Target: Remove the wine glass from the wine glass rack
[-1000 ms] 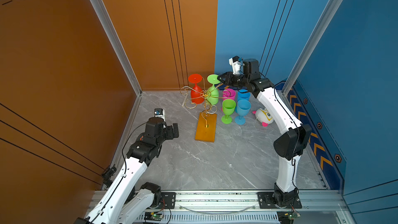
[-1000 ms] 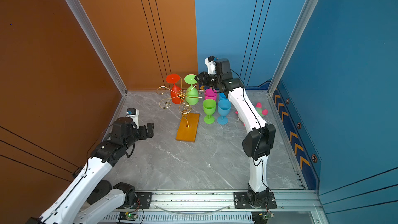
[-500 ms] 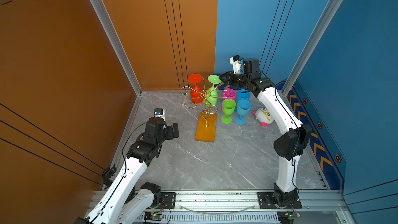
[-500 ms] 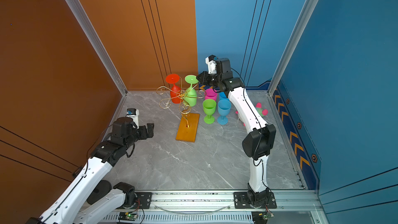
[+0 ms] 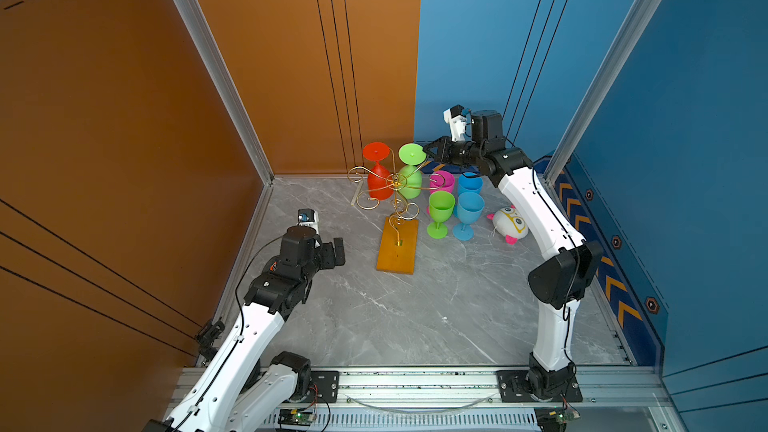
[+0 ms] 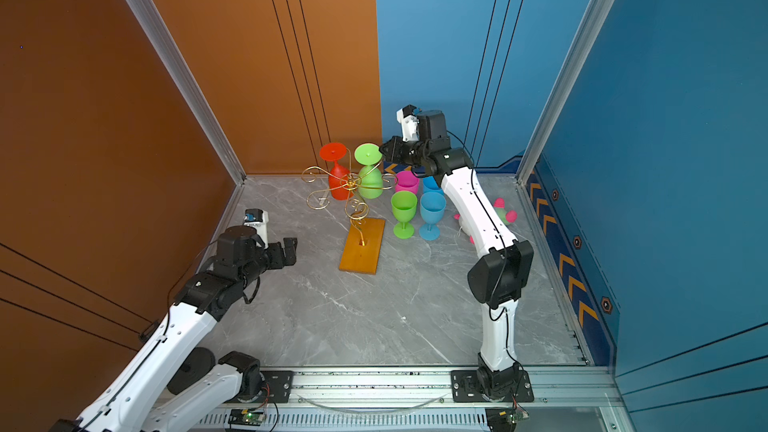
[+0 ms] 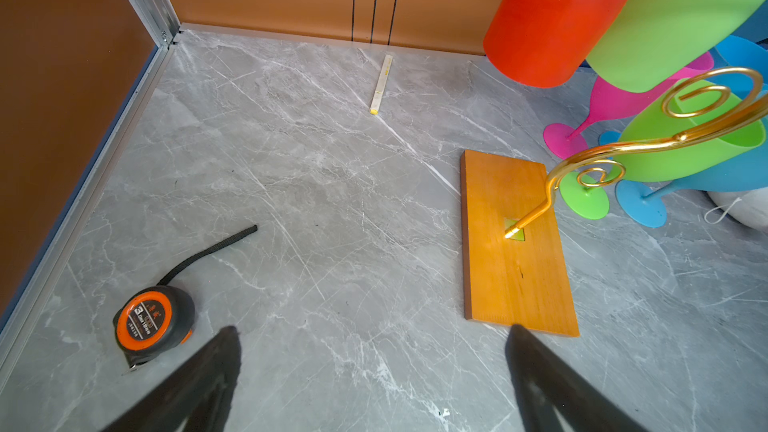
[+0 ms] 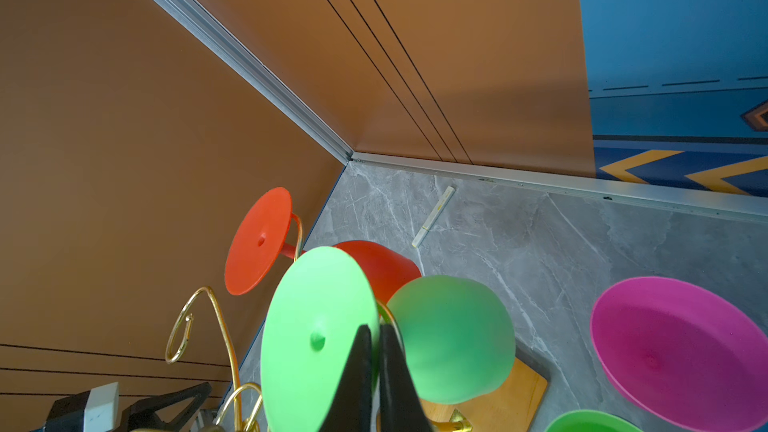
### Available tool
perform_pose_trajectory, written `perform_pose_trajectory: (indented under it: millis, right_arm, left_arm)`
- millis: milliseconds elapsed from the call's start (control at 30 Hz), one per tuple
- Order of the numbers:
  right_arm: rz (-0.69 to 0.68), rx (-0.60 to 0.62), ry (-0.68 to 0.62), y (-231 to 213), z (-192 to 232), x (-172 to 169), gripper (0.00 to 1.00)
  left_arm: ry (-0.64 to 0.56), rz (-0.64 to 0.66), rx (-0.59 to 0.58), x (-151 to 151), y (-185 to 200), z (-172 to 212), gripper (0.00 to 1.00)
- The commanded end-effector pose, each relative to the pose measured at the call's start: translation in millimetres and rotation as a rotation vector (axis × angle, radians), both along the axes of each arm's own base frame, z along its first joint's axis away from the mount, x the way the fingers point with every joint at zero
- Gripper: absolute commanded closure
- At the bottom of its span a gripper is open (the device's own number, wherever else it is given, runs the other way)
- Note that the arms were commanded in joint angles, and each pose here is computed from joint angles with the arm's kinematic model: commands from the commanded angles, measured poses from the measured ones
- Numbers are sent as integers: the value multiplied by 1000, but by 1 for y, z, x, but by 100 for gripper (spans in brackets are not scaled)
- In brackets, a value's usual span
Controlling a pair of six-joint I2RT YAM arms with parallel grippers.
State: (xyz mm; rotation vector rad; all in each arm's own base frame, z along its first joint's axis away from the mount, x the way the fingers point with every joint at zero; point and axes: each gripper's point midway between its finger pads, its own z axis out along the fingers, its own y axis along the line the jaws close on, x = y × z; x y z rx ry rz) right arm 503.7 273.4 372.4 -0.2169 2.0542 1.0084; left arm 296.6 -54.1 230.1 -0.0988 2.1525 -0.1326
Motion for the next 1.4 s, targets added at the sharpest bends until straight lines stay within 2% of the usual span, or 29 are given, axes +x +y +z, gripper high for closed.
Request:
perform_pose_trajectory:
  millis: [0,67,100,200,367,767,1200,1367]
  right_arm:
    - [34,52,-35,-1,37,-20,92]
    - [29,53,-33,-2,37,-20,88]
    - [25,55,-31,-3,38,-20,79]
    - [17,55,-24,-6,35,-17,64]
    - [19,53,-14,-7,30,-14,52]
    - [57,70,55,5,7,-8,45]
    - [63,57,101,12,-14,-2,47]
    - [73,59,111,15,-17,-2,53]
  left_arm:
    - [-20,-8,-11,0,0,5,1]
    - [-20,-8,-11,0,0,5,1]
    - [-21,-9,-12,0,0,5,1]
    - [-20,-9,-12,0,0,5,1]
    - [-19,-11,-13,0,0,4,1]
    - [-15,-12,-10,0,0,3,1]
    - [-15,-14,-10,0,-1,4,1]
    - [-13,-13,-9,1,-1,3,1]
